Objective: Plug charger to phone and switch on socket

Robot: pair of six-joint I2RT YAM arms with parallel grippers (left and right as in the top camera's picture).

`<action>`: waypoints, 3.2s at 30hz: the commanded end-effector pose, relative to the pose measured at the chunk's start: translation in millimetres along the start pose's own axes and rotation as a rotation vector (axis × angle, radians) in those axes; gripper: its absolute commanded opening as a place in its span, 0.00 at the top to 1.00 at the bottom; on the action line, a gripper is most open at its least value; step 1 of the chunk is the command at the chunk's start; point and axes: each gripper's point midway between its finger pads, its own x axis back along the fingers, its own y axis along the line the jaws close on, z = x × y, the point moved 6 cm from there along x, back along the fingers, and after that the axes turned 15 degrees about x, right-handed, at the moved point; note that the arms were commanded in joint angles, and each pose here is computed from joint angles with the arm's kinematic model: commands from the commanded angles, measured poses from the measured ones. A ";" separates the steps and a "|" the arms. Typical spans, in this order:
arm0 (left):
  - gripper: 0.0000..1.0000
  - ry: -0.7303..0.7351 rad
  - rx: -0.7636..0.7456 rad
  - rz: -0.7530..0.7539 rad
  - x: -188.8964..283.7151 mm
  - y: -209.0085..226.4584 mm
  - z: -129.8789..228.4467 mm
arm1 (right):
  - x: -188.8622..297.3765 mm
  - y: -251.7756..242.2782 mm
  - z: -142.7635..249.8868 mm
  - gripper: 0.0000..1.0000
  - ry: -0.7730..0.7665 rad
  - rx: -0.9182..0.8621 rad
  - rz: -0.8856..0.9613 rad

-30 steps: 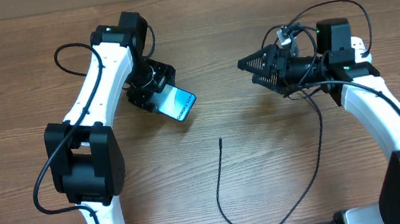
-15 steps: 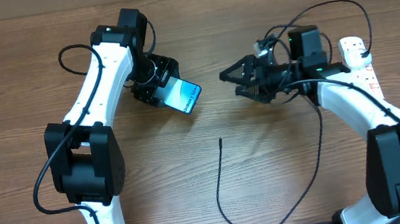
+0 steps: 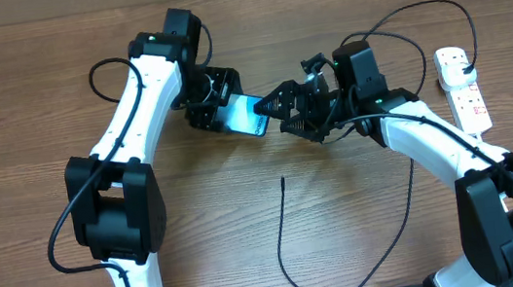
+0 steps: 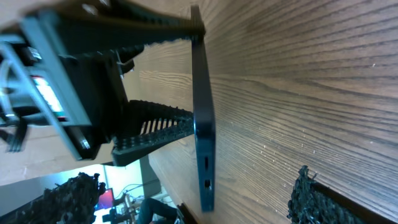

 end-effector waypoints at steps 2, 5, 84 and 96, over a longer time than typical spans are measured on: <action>0.96 0.091 0.003 0.065 19.1 -6.1 30.1 | -4.2 4.8 -5.3 0.00 -0.024 0.002 0.030; 0.96 0.119 0.013 0.054 16.9 -4.2 38.5 | -4.2 3.8 -5.9 0.00 -0.030 0.002 0.039; 0.00 0.250 -0.416 0.118 31.7 -6.4 41.2 | 17.4 -24.4 -19.0 0.96 -0.116 -0.204 0.129; 0.01 0.102 -0.454 0.364 99.5 -16.1 58.3 | 34.4 -12.6 -51.8 0.96 -0.241 -0.591 -0.044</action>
